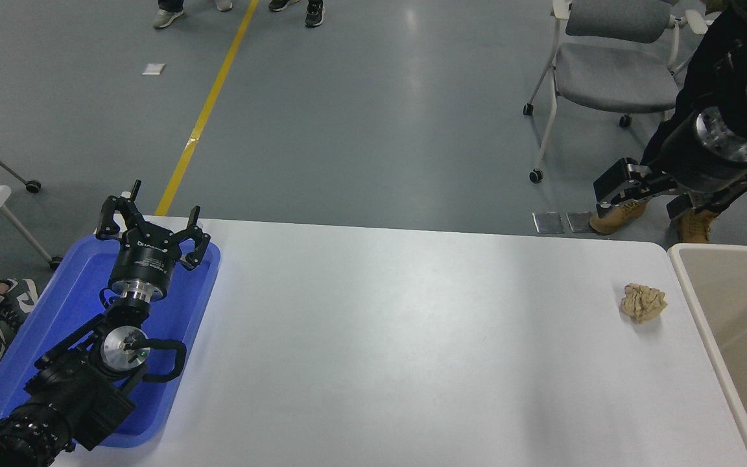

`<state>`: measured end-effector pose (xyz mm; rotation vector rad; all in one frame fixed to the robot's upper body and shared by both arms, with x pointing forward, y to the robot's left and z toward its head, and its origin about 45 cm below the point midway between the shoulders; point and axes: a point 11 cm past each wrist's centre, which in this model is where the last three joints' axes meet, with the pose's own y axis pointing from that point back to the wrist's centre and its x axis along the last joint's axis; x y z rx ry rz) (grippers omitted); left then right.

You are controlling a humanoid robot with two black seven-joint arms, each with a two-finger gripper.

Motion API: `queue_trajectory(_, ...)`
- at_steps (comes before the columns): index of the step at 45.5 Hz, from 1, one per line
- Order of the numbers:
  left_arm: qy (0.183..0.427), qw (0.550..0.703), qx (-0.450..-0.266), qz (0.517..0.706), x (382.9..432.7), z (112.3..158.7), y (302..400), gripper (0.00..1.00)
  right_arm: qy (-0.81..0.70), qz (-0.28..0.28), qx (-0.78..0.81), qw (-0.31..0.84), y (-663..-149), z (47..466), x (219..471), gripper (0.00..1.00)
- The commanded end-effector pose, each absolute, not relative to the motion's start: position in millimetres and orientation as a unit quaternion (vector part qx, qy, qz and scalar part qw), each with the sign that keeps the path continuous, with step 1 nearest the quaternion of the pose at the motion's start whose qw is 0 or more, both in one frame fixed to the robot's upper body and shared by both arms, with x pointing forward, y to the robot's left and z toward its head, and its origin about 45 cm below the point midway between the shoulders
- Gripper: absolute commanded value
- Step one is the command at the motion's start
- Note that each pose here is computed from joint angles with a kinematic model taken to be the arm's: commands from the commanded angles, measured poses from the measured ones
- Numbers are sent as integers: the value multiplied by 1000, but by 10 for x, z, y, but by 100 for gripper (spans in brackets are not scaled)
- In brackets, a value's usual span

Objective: Pick up foil plate and place in dustbin

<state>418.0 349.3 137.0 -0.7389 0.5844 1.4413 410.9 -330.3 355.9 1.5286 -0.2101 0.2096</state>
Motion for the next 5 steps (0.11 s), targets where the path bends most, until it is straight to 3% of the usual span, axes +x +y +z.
queue_trajectory(1, 257, 652, -325, 635, 4180, 1368, 3493, 100, -89, 94, 687, 715, -3278, 3588, 4084, 100)
queue_trajectory(5, 257, 652, -325, 635, 4180, 1368, 3493, 100, -89, 94, 688, 714, -3277, 3588, 4084, 100)
